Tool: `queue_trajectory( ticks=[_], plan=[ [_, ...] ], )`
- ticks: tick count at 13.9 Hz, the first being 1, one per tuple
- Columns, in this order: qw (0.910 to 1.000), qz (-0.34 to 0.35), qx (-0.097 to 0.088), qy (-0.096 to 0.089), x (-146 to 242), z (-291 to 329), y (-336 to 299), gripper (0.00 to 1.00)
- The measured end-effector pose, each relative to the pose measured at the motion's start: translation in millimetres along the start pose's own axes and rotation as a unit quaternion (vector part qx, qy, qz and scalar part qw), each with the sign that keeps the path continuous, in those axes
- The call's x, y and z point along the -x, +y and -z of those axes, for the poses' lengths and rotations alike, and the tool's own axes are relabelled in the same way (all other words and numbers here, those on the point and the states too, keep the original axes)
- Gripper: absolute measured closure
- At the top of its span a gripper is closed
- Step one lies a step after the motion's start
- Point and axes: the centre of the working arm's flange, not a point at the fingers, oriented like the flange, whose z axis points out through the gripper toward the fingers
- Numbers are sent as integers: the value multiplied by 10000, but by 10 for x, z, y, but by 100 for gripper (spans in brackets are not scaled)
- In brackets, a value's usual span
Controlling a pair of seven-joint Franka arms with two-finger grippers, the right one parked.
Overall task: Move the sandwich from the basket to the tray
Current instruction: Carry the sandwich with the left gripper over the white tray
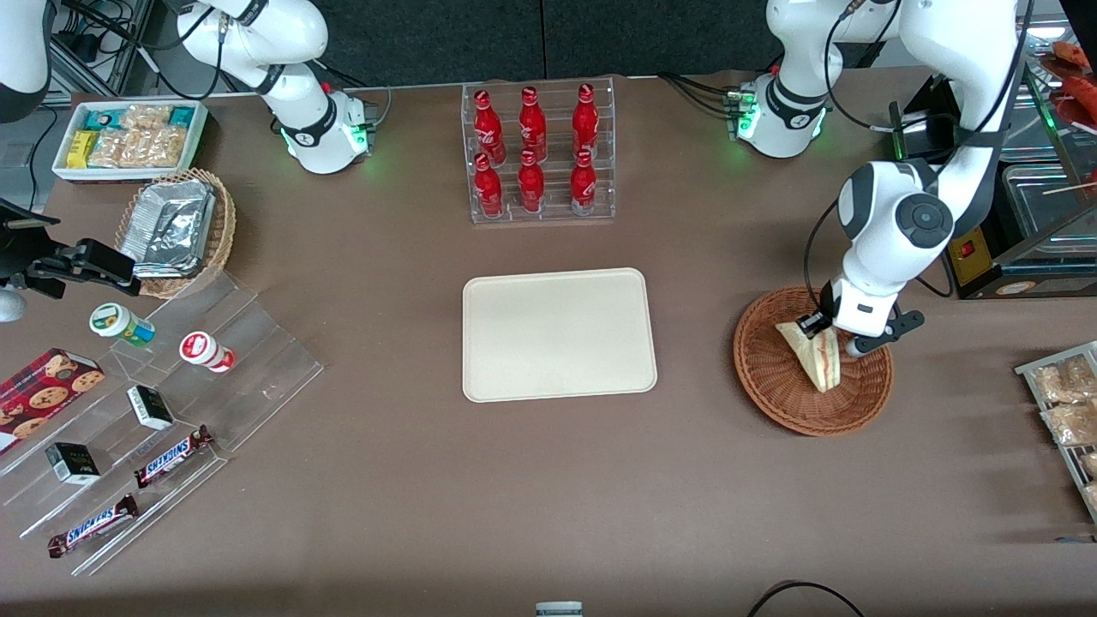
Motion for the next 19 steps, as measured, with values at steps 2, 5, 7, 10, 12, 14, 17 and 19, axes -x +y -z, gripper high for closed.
queue_trajectory(
  ticks=[2,5,7,10,12,14,17,19],
  plan=[
    [9996,-264,-40,-68,112,215,240,84],
    [9958,-864,-160,-260,343,513,761,84],
    [9912,-1262,-209,-335,542,657,1116,84],
    [9863,-1611,-172,-322,811,688,1586,84],
    [9852,-1662,-196,-366,938,612,1945,84],
    [9827,-1745,-337,-521,1049,500,2330,84],
    [9814,-1782,-403,-597,1151,287,2820,84],
    [9823,-1735,-392,-589,1233,156,3078,84]
  ],
)
